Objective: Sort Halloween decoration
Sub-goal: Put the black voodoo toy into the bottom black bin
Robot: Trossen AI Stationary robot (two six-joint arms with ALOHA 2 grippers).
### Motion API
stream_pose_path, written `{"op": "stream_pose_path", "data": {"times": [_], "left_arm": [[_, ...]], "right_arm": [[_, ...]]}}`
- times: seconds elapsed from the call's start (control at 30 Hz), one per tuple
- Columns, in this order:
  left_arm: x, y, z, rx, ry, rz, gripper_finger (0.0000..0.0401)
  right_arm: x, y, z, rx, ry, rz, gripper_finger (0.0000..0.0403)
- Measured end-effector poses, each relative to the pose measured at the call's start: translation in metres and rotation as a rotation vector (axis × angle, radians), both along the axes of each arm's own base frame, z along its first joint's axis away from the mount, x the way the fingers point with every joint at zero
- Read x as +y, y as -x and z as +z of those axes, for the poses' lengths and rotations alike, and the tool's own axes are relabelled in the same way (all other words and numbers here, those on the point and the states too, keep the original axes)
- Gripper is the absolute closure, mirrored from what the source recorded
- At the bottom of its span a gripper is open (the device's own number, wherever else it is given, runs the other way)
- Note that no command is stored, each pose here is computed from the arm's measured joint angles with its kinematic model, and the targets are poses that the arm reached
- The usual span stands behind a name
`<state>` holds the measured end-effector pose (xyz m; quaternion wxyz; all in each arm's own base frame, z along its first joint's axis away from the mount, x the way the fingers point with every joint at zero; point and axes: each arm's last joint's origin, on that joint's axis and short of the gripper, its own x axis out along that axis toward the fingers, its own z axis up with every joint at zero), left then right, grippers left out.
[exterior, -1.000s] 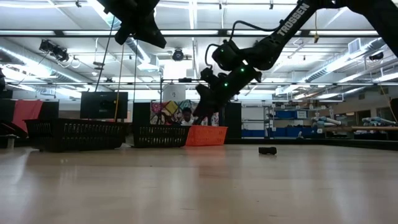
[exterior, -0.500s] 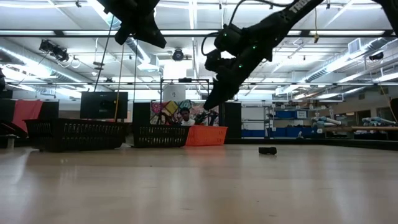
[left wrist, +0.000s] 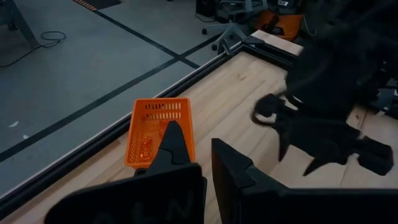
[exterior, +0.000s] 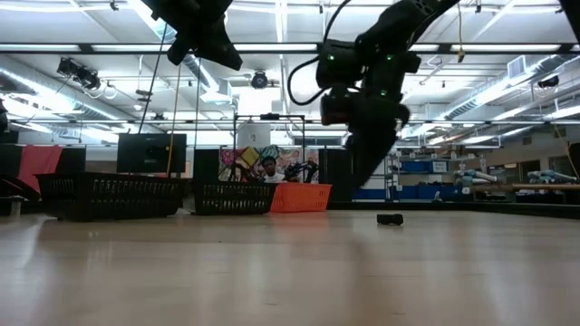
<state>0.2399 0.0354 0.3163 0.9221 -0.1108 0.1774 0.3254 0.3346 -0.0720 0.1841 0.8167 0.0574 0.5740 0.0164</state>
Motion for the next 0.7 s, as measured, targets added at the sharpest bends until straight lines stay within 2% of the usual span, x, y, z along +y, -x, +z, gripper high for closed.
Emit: {"op": "stream_pose_path", "data": {"times": [0.13, 0.27, 0.4, 0.53, 0.7], "left_arm": [[0.0, 0.0, 0.0, 0.0, 0.0, 0.0, 0.0401], [0.0, 0.0, 0.0, 0.0, 0.0, 0.0, 0.0401], [0.0, 0.0, 0.0, 0.0, 0.0, 0.0, 0.0401], [0.0, 0.0, 0.0, 0.0, 0.0, 0.0, 0.0401], [0.0, 0.0, 0.0, 0.0, 0.0, 0.0, 0.0401]], "right_arm": [[0.018, 0.005, -0.004, 0.075, 0.023, 0.131, 0.0188], [0.039, 0.009, -0.016, 0.074, 0.027, 0.306, 0.0186], [0.061, 0.011, -0.026, 0.052, 0.037, 0.423, 0.0187], [0.076, 0.009, -0.03, 0.013, 0.102, 0.483, 0.0187], [0.083, 0.009, -0.037, -0.022, 0.144, 0.48, 0.0188]]}}
